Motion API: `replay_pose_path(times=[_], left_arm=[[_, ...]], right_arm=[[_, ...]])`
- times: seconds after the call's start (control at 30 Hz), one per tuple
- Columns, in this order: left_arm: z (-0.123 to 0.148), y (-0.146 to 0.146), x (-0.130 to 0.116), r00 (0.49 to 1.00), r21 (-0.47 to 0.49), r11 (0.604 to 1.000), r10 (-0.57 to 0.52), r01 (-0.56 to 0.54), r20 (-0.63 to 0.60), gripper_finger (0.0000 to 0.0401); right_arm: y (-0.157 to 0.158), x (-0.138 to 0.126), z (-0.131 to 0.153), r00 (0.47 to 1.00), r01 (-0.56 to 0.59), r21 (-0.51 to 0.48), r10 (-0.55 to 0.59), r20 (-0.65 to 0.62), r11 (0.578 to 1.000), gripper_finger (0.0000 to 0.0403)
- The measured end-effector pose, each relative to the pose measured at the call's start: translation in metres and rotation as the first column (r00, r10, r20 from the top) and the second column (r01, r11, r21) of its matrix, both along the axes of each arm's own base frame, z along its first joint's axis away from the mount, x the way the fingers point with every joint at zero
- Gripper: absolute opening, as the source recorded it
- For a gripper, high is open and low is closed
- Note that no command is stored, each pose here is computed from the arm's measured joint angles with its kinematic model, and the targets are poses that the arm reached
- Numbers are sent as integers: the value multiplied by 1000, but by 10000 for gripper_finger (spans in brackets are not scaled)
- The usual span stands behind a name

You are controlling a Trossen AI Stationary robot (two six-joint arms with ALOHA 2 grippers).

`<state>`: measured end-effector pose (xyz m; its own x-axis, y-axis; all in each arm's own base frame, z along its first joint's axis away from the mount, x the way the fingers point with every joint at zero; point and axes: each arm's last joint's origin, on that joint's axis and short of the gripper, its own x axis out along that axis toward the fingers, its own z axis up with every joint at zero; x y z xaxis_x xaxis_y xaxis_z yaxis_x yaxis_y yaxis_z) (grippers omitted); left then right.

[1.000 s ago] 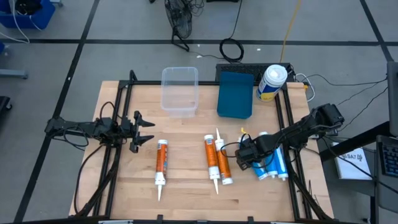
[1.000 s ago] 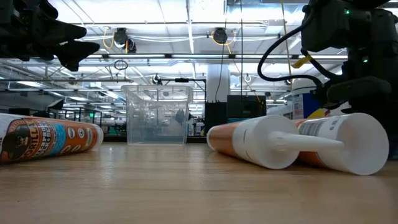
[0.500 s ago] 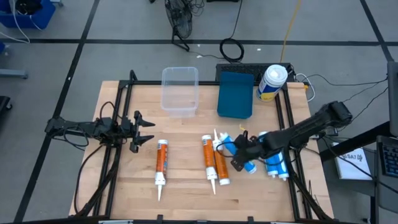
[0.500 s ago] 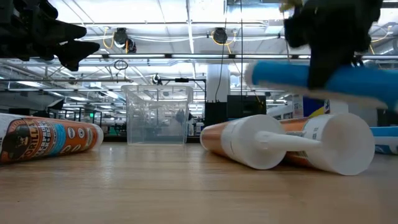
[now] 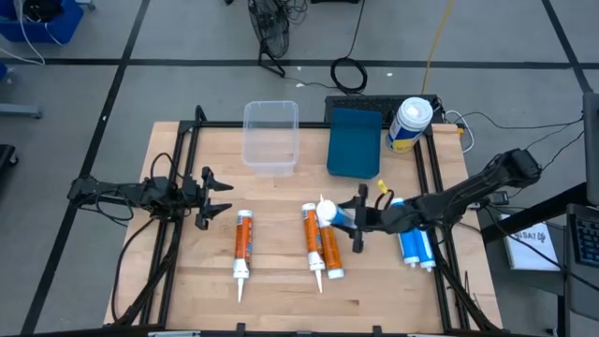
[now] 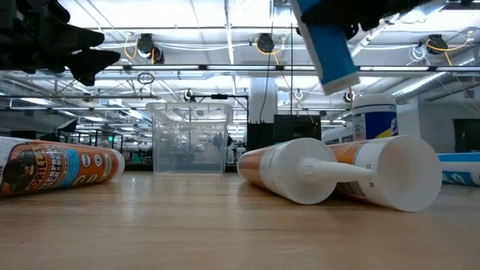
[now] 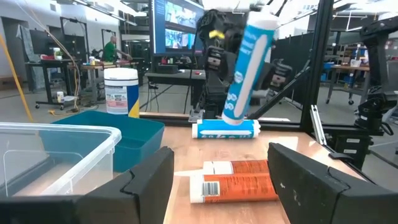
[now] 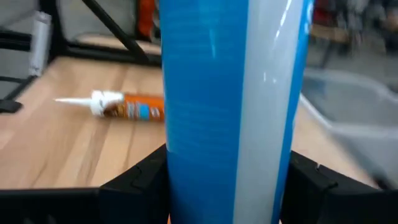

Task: Pick & place silicon tubes, Sealant and Lysol wipes
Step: Put the left blue sealant into the transparent bin

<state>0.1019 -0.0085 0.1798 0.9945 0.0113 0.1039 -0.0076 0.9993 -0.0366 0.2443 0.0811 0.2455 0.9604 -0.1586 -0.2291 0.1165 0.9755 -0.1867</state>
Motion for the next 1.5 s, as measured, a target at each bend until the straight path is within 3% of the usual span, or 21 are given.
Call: replay_pose_path(times=[0.17, 0.43, 0.7, 0.97, 1.17, 1.3, 1.5], left_arm=[[0, 0, 0, 1000, 0, 1000, 0, 0, 0, 255], [1, 0, 0, 1000, 38, 999, 8, -8, 6, 255], [6, 0, -1, 998, 34, 999, 14, -16, 61, 255], [7, 1, -1, 997, 32, 999, 32, -34, 75, 255], [7, 4, -1, 986, 64, 985, 155, -159, 69, 255], [7, 5, -2, 979, 64, 978, 192, -197, 66, 255], [7, 6, -2, 978, 10, 980, 197, -198, 64, 255]], right_arm=[[-10, -5, -11, 986, -58, -46, 64, 155, 997, 201], [-23, -7, -23, 980, -106, -55, 113, 162, 993, 201], [-34, -4, -21, 980, -55, -45, 62, 187, 997, 201], [-52, -2, -20, 979, 4, 25, -9, 204, 1000, 201], [-77, 2, -16, 956, -195, 67, 174, 238, 979, 201], [-110, 2, -5, 942, -257, 95, 228, 245, 962, 201], [-146, -31, 25, 986, -112, 131, 94, 136, 985, 201]])
